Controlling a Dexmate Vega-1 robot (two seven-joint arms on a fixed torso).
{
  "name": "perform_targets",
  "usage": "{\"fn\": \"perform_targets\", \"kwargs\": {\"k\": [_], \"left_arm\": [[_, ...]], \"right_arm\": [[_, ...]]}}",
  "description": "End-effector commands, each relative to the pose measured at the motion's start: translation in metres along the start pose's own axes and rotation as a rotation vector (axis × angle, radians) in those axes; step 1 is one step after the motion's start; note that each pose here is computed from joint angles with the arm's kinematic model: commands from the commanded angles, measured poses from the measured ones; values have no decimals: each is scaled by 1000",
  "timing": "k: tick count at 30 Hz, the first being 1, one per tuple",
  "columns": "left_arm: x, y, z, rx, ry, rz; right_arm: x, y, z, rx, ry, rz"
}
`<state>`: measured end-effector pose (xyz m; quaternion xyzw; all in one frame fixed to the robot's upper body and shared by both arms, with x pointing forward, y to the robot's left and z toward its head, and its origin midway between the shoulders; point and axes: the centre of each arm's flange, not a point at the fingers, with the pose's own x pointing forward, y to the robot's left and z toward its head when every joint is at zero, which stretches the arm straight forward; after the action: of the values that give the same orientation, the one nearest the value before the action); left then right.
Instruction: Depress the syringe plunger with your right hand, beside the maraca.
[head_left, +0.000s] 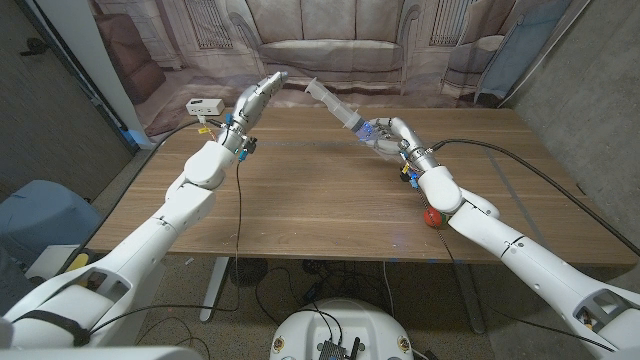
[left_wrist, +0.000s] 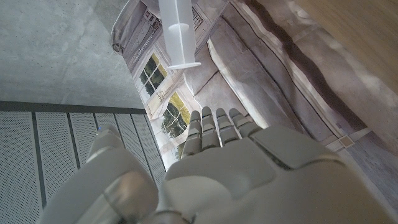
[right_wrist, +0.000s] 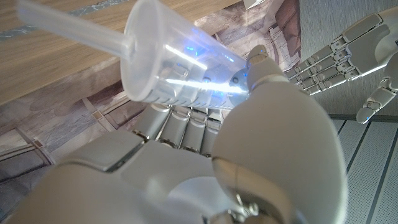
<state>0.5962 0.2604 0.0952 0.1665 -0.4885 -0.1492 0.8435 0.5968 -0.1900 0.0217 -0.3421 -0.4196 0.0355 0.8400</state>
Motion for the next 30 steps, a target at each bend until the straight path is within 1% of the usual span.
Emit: {"fn": "perform_targets", "kwargs": {"k": [1,5,11,18,30], "left_arm": [[12,-14,0,-13,-15,-68],[14,-16,0,-15,-17,-80],[13,-17,2,-8,-19,-86],[11,-18,4,36,-24,-77],[12,-26,3,73,-16,-99]], "right_arm": [[1,2,2,10,3,5],[1,1,3,9,3,6],[2,2,5,6,-8,12],[2,2,6,11,-14,5],[0,1,5,21,-17,-3]]}}
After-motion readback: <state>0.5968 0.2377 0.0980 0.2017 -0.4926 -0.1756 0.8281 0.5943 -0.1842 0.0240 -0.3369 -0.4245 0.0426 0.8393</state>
